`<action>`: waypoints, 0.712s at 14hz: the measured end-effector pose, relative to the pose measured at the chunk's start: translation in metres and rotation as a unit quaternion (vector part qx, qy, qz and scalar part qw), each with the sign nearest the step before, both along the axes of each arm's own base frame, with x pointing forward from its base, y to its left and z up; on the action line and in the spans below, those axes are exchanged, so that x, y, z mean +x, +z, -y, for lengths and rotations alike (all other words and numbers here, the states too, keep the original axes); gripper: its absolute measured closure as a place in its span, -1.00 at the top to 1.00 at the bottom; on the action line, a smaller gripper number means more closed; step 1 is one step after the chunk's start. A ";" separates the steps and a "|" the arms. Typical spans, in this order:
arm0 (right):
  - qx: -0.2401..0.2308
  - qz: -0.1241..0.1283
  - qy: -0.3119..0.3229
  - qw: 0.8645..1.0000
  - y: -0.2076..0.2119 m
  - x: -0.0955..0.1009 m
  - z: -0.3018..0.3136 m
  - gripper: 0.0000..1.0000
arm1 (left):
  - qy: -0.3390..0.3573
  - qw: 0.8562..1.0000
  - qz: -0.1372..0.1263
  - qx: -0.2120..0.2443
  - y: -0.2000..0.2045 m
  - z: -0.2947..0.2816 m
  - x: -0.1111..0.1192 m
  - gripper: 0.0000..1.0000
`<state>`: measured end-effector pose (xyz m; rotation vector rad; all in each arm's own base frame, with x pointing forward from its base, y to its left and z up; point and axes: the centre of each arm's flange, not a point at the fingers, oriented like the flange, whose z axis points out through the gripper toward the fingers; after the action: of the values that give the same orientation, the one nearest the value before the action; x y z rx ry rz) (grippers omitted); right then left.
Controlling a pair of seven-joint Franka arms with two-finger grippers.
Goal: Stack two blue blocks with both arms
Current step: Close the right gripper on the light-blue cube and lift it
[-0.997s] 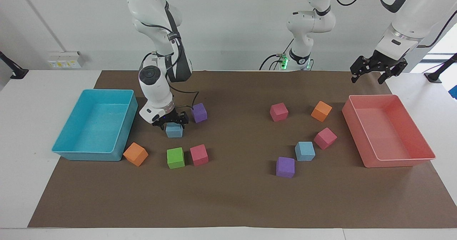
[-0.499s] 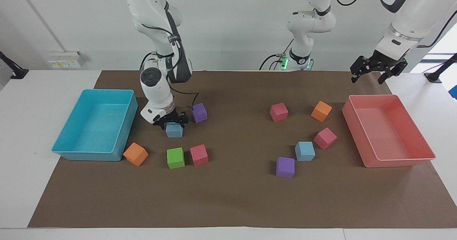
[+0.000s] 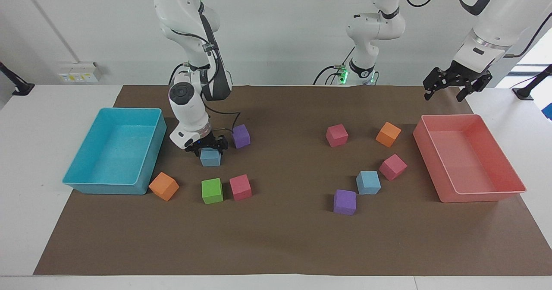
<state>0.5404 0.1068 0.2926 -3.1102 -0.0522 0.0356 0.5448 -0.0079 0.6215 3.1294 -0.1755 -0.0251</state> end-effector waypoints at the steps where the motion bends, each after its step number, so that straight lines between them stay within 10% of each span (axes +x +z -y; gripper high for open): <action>1: 0.000 -0.001 0.000 1.000 -0.001 0.000 0.000 0.86 | 0.000 1.000 0.000 0.000 0.000 0.000 0.000 1.00; 4: 0.000 0.000 -0.001 1.000 -0.001 0.000 0.001 0.24 | 0.000 1.000 0.000 0.000 0.000 0.000 0.000 1.00; 10: 0.004 0.016 -0.003 1.000 0.016 0.009 0.000 0.24 | 0.000 1.000 0.000 0.000 0.000 0.000 0.000 1.00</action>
<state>0.5492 0.1068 0.3090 -3.1020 -0.0423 -0.0150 0.5448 -0.0079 0.6215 3.1294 -0.1755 -0.0251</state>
